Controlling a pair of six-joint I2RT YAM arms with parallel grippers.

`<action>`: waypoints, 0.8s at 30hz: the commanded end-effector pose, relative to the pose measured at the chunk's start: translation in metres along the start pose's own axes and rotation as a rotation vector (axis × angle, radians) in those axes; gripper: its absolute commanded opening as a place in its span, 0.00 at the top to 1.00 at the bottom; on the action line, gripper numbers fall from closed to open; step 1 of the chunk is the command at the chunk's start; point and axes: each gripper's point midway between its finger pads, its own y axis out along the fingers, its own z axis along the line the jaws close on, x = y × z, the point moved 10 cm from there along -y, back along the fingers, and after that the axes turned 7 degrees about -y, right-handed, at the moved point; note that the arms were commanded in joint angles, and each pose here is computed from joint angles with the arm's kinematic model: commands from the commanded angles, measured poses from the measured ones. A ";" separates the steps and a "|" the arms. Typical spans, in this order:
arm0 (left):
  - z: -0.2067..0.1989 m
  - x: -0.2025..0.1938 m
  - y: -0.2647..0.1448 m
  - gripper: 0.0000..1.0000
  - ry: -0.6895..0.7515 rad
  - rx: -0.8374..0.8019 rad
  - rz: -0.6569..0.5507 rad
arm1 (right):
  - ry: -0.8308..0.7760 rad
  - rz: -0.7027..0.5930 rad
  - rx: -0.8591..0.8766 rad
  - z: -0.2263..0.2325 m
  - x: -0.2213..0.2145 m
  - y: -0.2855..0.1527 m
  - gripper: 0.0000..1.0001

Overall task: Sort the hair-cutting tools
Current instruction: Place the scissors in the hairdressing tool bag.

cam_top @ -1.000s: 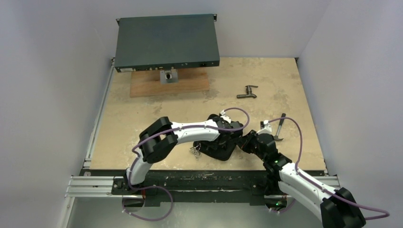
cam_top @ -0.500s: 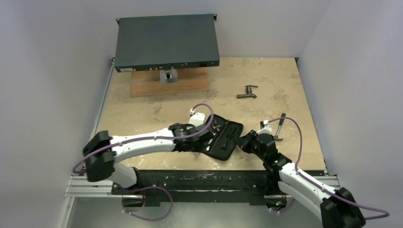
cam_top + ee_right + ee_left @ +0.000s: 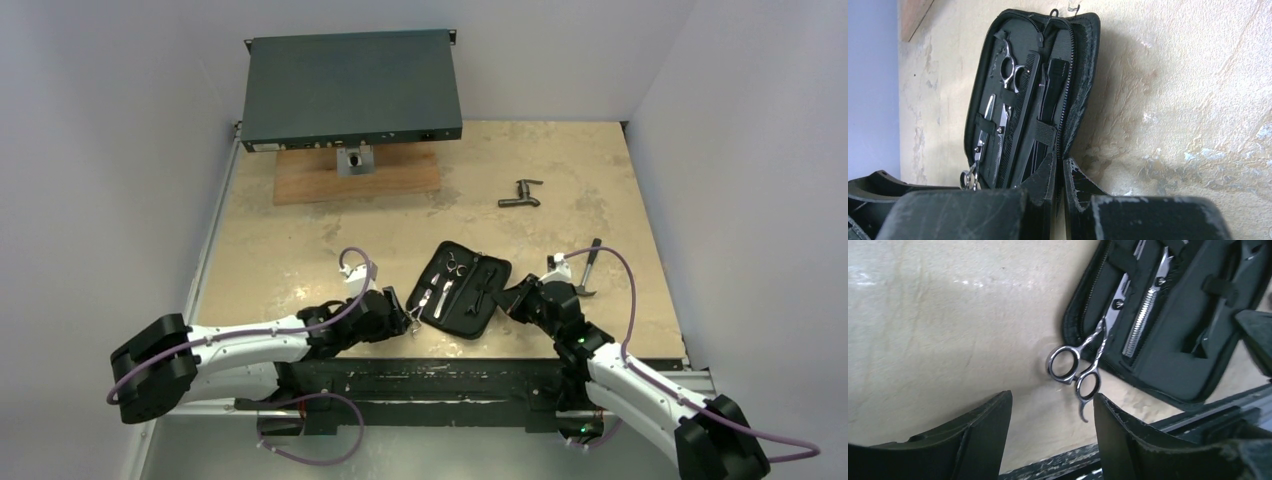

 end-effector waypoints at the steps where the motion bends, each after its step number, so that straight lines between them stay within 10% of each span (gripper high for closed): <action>1: -0.012 0.004 0.010 0.39 -0.217 -0.231 -0.059 | -0.028 0.024 0.032 0.006 0.001 -0.002 1.00; 24: 0.004 -0.002 0.030 0.71 -0.333 -0.285 -0.074 | -0.024 0.027 0.020 0.005 0.001 -0.001 1.00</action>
